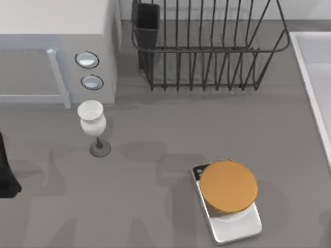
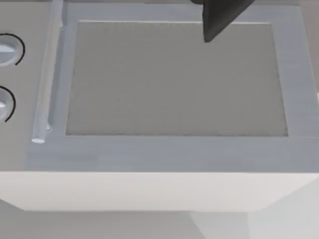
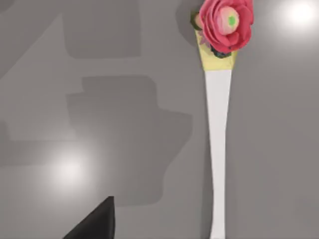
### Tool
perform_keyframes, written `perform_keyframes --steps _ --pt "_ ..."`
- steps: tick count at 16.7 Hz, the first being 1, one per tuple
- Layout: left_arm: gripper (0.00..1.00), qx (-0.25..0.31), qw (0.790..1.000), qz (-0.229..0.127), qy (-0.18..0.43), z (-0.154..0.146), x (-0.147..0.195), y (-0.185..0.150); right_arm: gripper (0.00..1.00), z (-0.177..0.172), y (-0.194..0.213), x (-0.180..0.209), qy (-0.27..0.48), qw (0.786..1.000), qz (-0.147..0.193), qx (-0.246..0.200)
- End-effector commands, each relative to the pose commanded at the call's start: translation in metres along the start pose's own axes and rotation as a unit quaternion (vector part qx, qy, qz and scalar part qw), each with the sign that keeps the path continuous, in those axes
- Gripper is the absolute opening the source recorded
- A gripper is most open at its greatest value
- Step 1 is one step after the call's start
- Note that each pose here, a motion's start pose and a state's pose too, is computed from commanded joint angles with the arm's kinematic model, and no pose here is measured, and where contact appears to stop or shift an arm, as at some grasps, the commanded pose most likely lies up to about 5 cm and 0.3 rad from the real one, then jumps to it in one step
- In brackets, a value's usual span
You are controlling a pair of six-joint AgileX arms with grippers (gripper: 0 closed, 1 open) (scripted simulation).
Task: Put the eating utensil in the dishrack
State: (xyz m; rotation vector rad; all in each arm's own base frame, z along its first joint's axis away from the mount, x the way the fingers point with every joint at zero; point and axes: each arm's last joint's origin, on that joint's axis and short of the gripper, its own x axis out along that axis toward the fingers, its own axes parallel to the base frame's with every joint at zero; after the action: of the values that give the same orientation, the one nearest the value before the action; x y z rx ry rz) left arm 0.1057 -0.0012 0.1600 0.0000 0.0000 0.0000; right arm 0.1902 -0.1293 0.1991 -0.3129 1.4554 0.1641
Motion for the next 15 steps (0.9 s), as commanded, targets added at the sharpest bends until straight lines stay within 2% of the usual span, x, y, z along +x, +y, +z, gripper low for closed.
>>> perform_keyframes --steps 2,4,11,15 --pt "1.00 0.000 1.000 0.000 0.000 0.000 0.000 0.000 1.00 0.000 -0.014 0.006 0.026 0.999 0.034 -0.010" --pt "1.00 0.000 1.000 0.000 0.000 0.000 0.000 0.000 1.00 -0.001 -0.022 0.008 0.037 0.998 0.053 -0.015" --pt "1.00 0.000 1.000 0.000 0.000 0.000 0.000 0.000 1.00 0.000 -0.022 0.013 0.039 0.998 0.056 -0.016" --pt "1.00 0.000 1.000 0.000 0.000 0.000 0.000 0.000 1.00 -0.001 -0.022 0.048 0.038 0.998 0.055 -0.015"
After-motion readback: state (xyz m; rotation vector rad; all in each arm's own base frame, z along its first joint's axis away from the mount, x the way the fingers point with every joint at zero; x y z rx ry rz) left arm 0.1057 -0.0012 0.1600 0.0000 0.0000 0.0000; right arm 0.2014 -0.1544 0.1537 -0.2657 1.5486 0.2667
